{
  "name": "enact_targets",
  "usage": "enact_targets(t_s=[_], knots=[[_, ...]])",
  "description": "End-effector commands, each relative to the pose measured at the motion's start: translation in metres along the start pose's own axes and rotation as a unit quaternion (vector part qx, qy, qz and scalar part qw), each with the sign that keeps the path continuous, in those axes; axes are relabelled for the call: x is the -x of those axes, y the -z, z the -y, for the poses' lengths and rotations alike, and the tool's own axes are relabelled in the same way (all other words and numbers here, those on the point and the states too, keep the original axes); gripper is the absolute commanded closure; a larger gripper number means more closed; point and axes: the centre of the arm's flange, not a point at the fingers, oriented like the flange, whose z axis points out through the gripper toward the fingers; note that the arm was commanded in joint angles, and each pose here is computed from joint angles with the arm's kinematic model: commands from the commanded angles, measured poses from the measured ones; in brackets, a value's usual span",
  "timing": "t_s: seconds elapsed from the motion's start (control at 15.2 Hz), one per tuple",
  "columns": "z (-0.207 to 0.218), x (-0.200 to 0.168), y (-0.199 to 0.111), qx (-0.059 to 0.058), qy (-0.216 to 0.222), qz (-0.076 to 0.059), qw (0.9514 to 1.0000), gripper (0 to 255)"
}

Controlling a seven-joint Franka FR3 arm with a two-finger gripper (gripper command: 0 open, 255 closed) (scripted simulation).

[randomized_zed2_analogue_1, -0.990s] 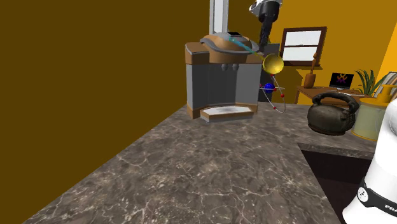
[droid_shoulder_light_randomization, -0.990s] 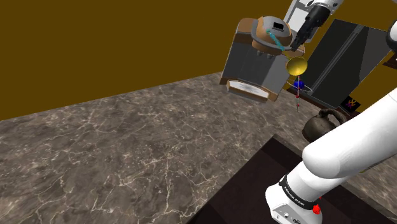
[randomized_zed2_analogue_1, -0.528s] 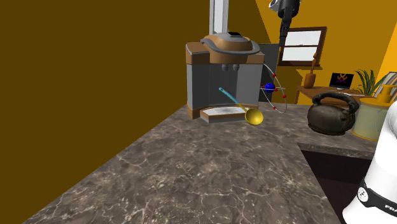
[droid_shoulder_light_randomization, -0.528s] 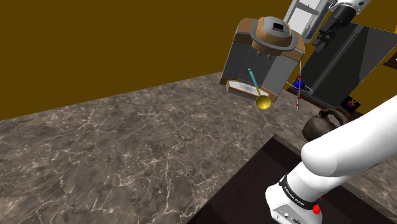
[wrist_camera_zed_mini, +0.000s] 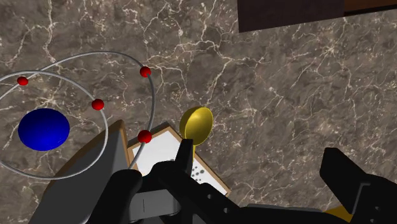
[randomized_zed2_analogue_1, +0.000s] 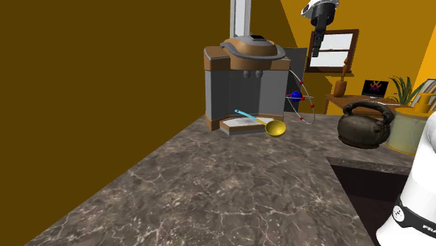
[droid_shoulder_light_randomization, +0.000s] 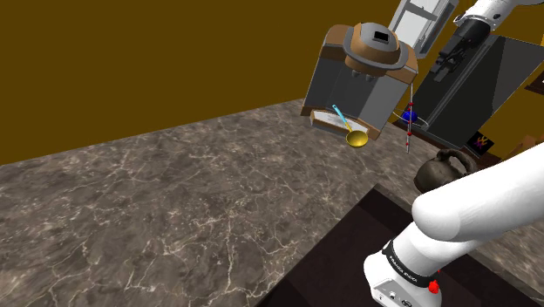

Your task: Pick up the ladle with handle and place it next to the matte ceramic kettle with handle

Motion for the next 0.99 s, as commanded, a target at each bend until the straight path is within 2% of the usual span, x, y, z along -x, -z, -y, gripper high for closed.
enact_targets(t_s=[0.0, 0.53, 0.59, 0.92], knots=[[-0.0003, -0.0003, -0.0091, 0.000, 0.000, 0.000, 1.0000, 0], [-0.0003, -0.0004, -0.0090, 0.000, 0.000, 0.000, 1.0000, 0], [-0.0003, -0.0004, -0.0090, 0.000, 0.000, 0.000, 1.0000, 255], [-0.0003, -0.0004, -0.0090, 0.000, 0.000, 0.000, 1.0000, 255]])
